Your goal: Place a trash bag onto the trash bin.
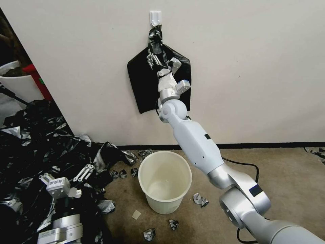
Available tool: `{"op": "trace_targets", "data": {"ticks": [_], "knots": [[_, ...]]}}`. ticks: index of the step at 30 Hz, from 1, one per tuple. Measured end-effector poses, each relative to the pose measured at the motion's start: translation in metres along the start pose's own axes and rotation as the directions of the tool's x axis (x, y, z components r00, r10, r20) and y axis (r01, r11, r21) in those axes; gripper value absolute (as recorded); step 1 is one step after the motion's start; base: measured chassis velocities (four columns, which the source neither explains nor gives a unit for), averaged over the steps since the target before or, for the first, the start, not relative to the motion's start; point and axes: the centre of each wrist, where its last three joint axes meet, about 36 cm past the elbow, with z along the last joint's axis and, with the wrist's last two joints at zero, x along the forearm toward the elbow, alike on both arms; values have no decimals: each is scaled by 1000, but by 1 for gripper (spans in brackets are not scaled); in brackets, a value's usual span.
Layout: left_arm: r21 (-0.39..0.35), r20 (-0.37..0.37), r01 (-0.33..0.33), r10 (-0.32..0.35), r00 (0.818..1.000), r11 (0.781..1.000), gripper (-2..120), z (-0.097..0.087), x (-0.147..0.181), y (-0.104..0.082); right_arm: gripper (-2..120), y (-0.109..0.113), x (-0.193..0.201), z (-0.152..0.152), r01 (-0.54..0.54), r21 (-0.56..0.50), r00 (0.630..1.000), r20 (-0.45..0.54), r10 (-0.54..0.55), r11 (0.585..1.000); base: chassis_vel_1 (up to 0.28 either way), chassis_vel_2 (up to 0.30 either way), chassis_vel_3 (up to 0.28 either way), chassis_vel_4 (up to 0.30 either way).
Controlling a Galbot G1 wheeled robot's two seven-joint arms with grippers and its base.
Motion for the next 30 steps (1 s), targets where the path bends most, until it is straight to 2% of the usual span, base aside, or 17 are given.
{"op": "trace_targets", "data": {"ticks": [7, 10, 13, 17, 19, 30], "knots": [[2, -4, 0, 0, 1000, 1000, 100, 4, -1, -1, 79, -2, -7, -4, 31, -10, 999, 9, -31, 999, 0, 0, 0, 0], [2, -6, 0, 0, 1000, 1000, 100, 5, -1, -1, 75, -2, -8, -5, 36, -13, 999, 11, -36, 999, 0, 0, 0, 0], [2, -7, 1, -1, 1000, 1000, 100, 6, -1, -1, 63, -2, -8, -5, 38, -15, 999, 13, -38, 999, 0, 0, 0, 0], [2, -8, 2, -2, 1000, 1000, 100, 7, 0, -1, 54, -1, -8, -6, 42, -17, 999, 10, -42, 999, 0, 0, 0, 0], [2, -9, 3, -3, 1000, 1000, 100, 8, -1, -1, 44, -1, -6, -3, 48, -17, 999, 0, -48, 999, 0, 0, 0, 0], [3, -19, 3, -3, 1000, 1000, 100, 14, 0, -2, 40, -9, -9, -3, 47, -14, 999, 1, -47, 999, 0, 0, 0, 0]]}}
